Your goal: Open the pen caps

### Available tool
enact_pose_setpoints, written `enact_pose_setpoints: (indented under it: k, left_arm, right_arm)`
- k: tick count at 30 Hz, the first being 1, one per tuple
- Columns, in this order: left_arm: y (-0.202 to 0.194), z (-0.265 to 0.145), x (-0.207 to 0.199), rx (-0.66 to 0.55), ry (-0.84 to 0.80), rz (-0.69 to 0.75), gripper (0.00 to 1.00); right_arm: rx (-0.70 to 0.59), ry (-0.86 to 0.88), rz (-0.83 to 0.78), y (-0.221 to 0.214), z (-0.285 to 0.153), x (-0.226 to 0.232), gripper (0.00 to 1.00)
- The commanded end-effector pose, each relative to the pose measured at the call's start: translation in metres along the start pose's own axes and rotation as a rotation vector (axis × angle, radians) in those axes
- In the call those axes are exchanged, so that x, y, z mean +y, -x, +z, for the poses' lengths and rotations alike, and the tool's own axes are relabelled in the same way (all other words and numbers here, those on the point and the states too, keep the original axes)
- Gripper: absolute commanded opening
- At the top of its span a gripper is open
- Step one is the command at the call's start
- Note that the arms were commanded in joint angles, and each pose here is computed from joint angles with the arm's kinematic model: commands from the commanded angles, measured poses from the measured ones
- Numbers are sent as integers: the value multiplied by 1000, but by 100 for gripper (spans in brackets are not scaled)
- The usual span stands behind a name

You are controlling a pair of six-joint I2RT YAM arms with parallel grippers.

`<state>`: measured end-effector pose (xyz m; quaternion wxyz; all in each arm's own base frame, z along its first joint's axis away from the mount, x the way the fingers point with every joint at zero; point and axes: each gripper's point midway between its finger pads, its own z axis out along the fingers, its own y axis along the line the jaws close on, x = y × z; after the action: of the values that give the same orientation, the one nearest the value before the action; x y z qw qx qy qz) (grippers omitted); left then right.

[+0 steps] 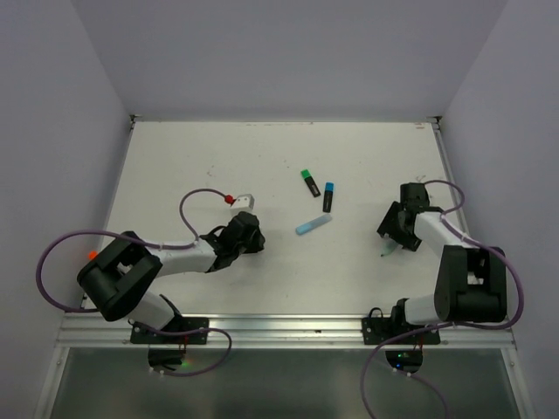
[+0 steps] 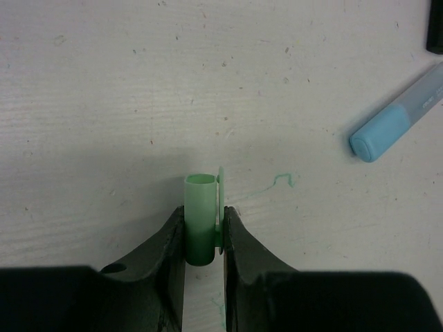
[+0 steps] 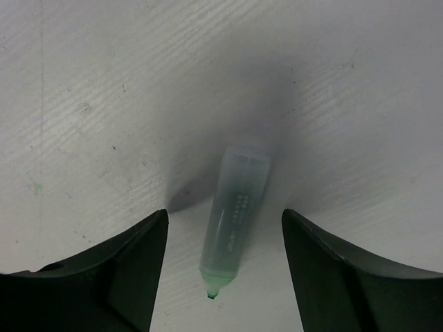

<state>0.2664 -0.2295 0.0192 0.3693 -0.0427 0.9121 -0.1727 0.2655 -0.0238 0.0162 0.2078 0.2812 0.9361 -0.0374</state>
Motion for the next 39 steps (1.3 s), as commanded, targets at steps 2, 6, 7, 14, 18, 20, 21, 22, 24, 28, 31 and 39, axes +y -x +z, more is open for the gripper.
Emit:
enact_pose_setpoints:
  k: [2, 6, 7, 14, 18, 20, 21, 22, 24, 28, 31, 39]
  left_arm:
    - [8, 3, 2, -19, 2, 6, 0]
    - [5, 3, 9, -18, 19, 4, 0]
    - [4, 4, 11, -15, 25, 3, 0]
    - [-4, 4, 15, 1, 29, -11, 7]
    - [-5, 2, 16, -1, 20, -16, 25]
    - [-6, 1, 18, 0, 21, -12, 33]
    - [-6, 0, 18, 0, 21, -12, 34]
    - [-7, -1, 20, 1, 22, -13, 36]
    - [-8, -3, 21, 0, 23, -16, 38]
    - [-9, -6, 23, -4, 19, -24, 47]
    - [-9, -9, 24, -8, 18, -32, 53]
    - [2, -30, 19, -49, -28, -71, 66]
  right_arm:
    - [-115, 31, 8, 30, -26, 6, 74]
    - [-159, 131, -31, 32, -57, 34, 77]
    - [-169, 174, -53, 30, -67, 53, 77]
    - [-115, 298, -94, 9, -88, 120, 77]
    - [-74, 269, -111, -6, -82, 140, 96]
    - [-80, 281, -135, -12, -81, 153, 99]
    - [-77, 299, -139, -15, -81, 158, 99]
    - [-55, 348, -129, -21, -81, 169, 99]
    - [-42, 363, -93, -24, -80, 174, 99]
    - [-11, 419, -64, -30, -79, 191, 99]
    - [12, 408, -77, -35, -75, 205, 96]
    - [30, 357, -43, -50, -53, 233, 88]
